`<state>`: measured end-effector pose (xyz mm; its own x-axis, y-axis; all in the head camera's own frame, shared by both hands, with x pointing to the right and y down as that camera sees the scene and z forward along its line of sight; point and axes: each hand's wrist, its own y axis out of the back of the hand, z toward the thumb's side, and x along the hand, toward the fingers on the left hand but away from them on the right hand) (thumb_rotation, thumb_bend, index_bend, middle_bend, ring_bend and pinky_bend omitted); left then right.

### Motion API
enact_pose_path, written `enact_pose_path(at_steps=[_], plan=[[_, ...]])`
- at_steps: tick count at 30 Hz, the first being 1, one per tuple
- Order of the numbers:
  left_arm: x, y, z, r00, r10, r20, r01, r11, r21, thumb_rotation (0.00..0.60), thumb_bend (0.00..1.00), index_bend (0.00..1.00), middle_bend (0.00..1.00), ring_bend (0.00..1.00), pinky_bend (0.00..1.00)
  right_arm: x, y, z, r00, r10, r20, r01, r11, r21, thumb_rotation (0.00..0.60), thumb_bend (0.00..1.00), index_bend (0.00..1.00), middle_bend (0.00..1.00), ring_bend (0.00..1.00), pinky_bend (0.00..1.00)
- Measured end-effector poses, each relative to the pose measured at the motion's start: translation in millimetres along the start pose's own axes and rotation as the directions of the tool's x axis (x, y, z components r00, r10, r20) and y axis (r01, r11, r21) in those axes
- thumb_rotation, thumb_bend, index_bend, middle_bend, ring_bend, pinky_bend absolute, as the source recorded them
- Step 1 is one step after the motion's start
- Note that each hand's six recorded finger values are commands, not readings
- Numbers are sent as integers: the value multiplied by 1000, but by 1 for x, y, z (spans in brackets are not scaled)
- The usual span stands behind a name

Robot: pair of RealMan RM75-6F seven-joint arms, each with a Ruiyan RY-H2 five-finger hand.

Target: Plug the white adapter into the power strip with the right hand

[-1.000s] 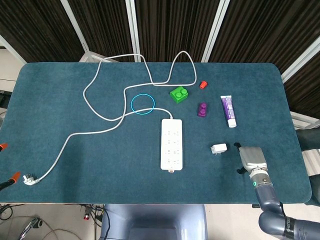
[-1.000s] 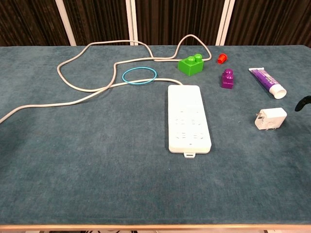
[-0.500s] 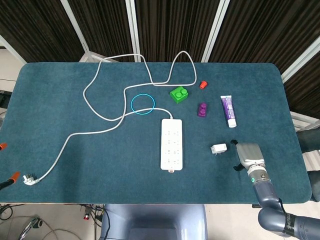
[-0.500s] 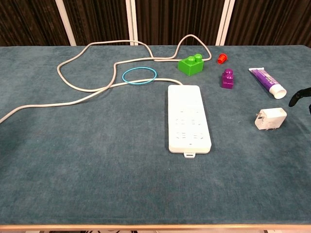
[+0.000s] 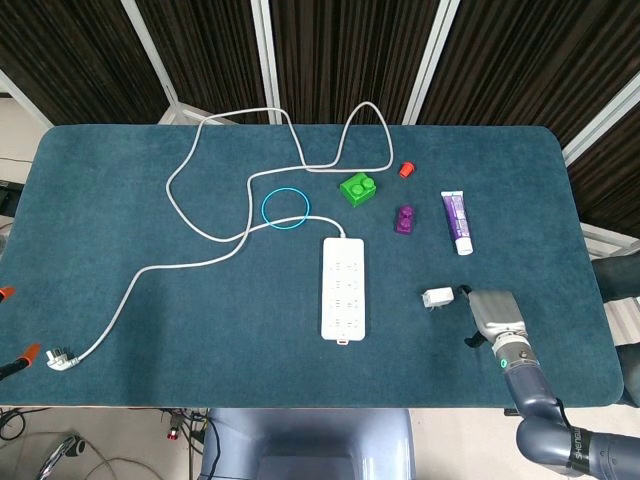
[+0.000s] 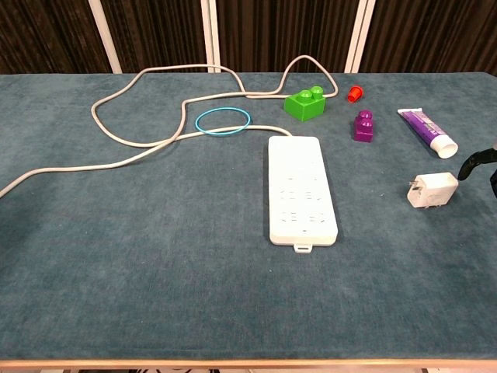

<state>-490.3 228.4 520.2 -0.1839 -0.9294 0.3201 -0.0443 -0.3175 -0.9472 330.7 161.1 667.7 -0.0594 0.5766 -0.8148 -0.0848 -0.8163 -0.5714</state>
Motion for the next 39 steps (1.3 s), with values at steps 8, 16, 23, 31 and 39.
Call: enact_pose_path(at_steps=[8, 16, 23, 31, 39], plan=[[0, -1, 1, 1000, -3, 4, 3, 1000, 1, 600, 133, 218, 103, 39, 54, 1, -4, 3, 1000, 13, -15, -13, 1000, -12, 600, 240, 216, 595, 614, 593], [0, -1, 0, 1000, -2, 3, 2, 1000, -1, 600, 133, 218, 103, 39, 53, 3, -3, 8, 999, 12, -34, -13, 1000, -20, 600, 240, 217, 595, 614, 593], [0, 0, 0, 1000, -1, 0, 1, 1000, -2, 600, 133, 218, 103, 39, 53, 4, -1, 12, 999, 9, -45, -10, 1000, -18, 600, 240, 220, 595, 614, 593], [0, -1, 0, 1000, -3, 2, 3, 1000, -2, 600, 133, 218, 103, 39, 54, 9, 2, 18, 998, -1, -67, -1, 1000, -17, 600, 240, 226, 595, 614, 594], [1, -1, 0, 1000, -5, 0, 5, 1000, -1, 600, 133, 218, 103, 39, 54, 13, 5, 26, 996, -2, -87, 0, 1000, -15, 600, 240, 231, 595, 614, 597]])
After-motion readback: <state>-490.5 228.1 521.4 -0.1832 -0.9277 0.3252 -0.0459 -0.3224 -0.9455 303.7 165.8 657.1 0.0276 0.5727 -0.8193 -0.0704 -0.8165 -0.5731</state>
